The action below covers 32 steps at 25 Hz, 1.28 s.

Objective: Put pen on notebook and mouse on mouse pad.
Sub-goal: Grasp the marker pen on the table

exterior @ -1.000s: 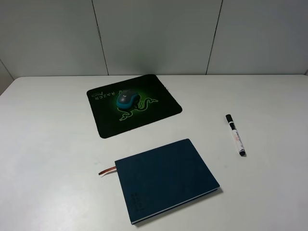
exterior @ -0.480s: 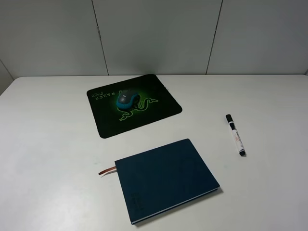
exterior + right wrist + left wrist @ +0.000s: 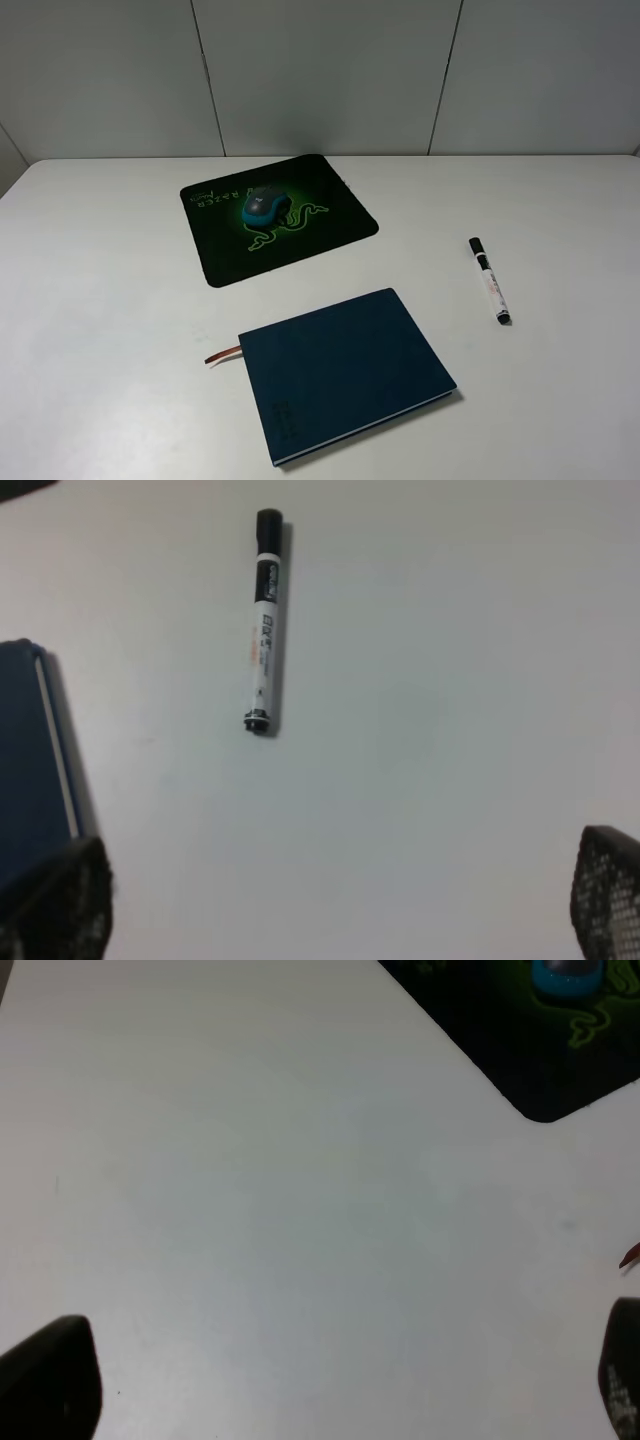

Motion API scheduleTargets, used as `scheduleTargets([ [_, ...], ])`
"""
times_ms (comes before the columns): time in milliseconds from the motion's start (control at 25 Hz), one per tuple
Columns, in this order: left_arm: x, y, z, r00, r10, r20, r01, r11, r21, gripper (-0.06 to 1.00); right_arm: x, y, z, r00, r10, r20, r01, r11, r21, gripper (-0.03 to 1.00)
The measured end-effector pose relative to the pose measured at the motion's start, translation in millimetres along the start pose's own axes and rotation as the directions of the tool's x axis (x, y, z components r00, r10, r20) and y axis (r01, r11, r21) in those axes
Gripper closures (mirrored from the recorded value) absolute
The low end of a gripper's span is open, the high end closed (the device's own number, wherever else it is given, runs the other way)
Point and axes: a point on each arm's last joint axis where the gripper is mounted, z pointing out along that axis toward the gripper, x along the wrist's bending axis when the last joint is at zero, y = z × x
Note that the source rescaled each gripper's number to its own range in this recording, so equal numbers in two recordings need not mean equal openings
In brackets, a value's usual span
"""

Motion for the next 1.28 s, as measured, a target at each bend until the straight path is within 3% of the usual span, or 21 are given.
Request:
scheduleTargets([
  [640, 0, 0, 0, 1.000, 0.000, 0.000, 0.000, 1.000, 0.000, -0.05, 10, 71, 106, 1.000, 0.010, -0.025, -0.003, 0.962, 0.274, -0.03],
  [1280, 0, 0, 0, 1.000, 0.000, 0.001, 0.000, 1.000, 0.000, -0.05, 10, 66, 208, 0.999, 0.026, -0.026, -0.014, 0.925, 0.379, -0.03],
])
